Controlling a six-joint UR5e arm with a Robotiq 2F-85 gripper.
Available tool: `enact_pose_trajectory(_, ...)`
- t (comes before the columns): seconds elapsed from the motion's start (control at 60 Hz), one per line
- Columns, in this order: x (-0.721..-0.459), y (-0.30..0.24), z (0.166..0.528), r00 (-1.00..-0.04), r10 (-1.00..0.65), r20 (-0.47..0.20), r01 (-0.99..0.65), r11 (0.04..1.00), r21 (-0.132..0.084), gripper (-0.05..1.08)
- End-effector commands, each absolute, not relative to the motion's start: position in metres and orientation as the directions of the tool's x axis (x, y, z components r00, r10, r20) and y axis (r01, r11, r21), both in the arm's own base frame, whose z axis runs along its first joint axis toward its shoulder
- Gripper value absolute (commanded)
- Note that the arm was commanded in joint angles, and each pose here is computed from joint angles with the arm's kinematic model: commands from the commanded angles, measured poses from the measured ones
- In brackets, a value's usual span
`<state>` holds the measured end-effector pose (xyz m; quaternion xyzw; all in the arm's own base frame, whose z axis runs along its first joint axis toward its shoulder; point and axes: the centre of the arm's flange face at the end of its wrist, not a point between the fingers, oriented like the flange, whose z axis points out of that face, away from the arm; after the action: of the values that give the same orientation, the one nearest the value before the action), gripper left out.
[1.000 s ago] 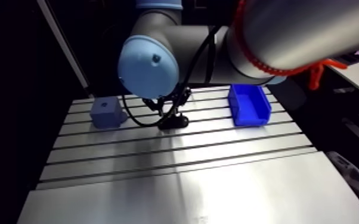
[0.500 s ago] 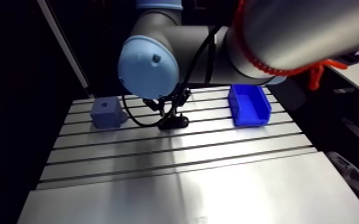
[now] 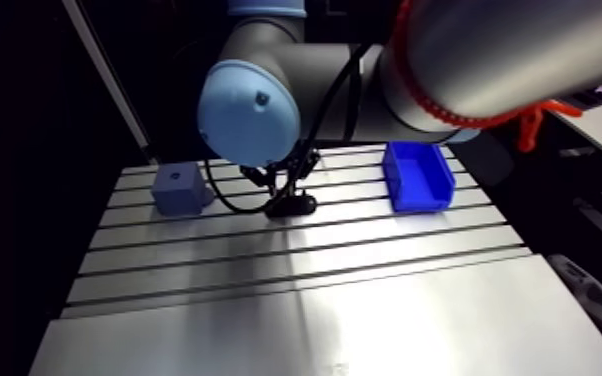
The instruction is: Pick up the M10 bolt and insert it into the hex recess until seated.
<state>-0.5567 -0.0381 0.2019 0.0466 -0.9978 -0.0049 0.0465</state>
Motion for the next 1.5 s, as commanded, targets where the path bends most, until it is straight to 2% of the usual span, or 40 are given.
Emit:
enact_pose_trajectory(0.017, -0.5567, -0.0382, 0.2019, -0.991, -0.093, 0.092, -0.093, 0.996, 0.013, 0.64)
enact_pose_trajectory(0.983, -0.5569, -0.0384, 0.2011, -0.992, -0.095, 0.089, -0.094, 0.995, 0.009, 0.69)
enact_pose_trajectory(1.133, -0.5578, -0.0372, 0.2023, -0.992, -0.095, 0.089, -0.093, 0.995, 0.020, 0.71)
enact_pose_trajectory(1.5, -0.5598, -0.0373, 0.2090, -0.989, -0.103, 0.104, -0.101, 0.995, 0.021, 0.75)
